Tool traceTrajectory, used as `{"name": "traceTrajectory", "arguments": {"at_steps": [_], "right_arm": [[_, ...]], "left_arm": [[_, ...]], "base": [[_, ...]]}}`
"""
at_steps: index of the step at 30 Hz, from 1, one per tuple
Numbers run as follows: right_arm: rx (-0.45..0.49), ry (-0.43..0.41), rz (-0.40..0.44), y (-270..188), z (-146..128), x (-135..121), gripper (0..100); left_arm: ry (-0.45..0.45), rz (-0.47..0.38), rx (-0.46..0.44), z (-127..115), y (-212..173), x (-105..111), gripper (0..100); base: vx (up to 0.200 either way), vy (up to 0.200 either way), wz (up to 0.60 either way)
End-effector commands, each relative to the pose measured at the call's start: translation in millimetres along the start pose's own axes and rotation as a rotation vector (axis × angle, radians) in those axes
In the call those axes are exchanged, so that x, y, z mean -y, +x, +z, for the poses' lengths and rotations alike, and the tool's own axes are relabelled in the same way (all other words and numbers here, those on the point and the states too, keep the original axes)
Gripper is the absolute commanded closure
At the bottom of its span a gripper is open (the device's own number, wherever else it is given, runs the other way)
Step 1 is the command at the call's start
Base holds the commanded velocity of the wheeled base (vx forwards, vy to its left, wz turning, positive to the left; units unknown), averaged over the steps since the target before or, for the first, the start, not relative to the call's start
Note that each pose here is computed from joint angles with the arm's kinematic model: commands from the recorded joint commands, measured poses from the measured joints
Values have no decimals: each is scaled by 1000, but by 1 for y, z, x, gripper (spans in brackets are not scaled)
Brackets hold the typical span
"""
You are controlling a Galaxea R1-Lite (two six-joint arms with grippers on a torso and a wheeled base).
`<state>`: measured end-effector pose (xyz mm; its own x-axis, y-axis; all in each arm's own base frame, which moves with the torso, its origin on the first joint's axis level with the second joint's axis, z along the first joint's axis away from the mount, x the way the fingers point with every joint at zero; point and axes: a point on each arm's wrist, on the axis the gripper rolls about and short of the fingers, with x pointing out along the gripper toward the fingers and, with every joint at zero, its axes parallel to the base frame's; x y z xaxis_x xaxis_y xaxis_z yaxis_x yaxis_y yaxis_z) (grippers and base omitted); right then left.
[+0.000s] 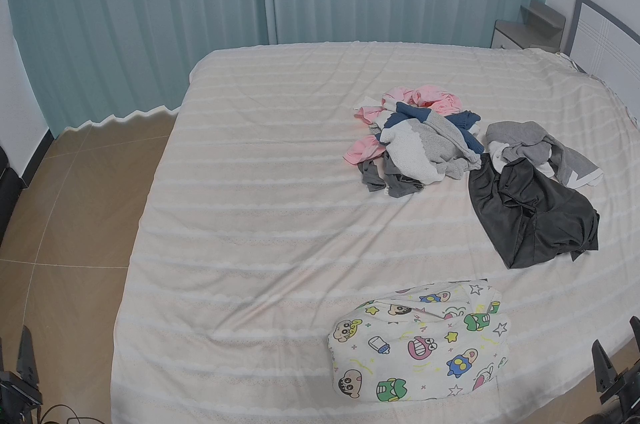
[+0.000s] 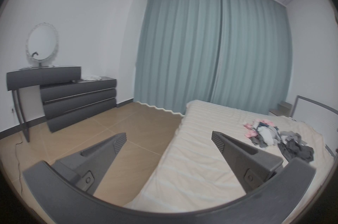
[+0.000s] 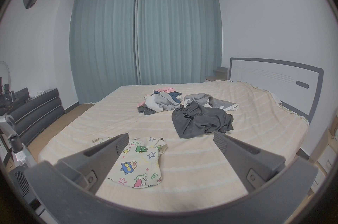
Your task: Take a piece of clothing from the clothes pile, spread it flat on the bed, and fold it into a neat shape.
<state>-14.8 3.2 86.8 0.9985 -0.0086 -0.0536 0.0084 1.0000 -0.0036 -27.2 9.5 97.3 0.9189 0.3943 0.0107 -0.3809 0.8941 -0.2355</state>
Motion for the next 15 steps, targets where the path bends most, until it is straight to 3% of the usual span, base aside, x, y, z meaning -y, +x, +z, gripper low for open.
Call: {"name": "traceTrajectory", "arguments": {"at_steps": [1, 4, 9, 13, 15], "right_arm": [[-15, -27, -115, 0, -6, 2, 0], [-7, -62, -63, 0, -5, 1, 0], [-2, -42, 70, 0, -5, -2, 0], [-3, -52, 75, 0, -5, -2, 0], [-3, -98, 83, 0, -5, -2, 0]], "left_arm": [[34, -230, -20, -18, 1, 2, 0], [46, -252, -28, -18, 1, 3, 0], [43, -259, -22, -18, 1, 3, 0], [46, -259, -23, -18, 1, 3, 0], [42, -257, -23, -18, 1, 3, 0]], "base": [[0, 0, 0], [0, 0, 0], [0, 0, 0], [0, 0, 0], [0, 0, 0]]}}
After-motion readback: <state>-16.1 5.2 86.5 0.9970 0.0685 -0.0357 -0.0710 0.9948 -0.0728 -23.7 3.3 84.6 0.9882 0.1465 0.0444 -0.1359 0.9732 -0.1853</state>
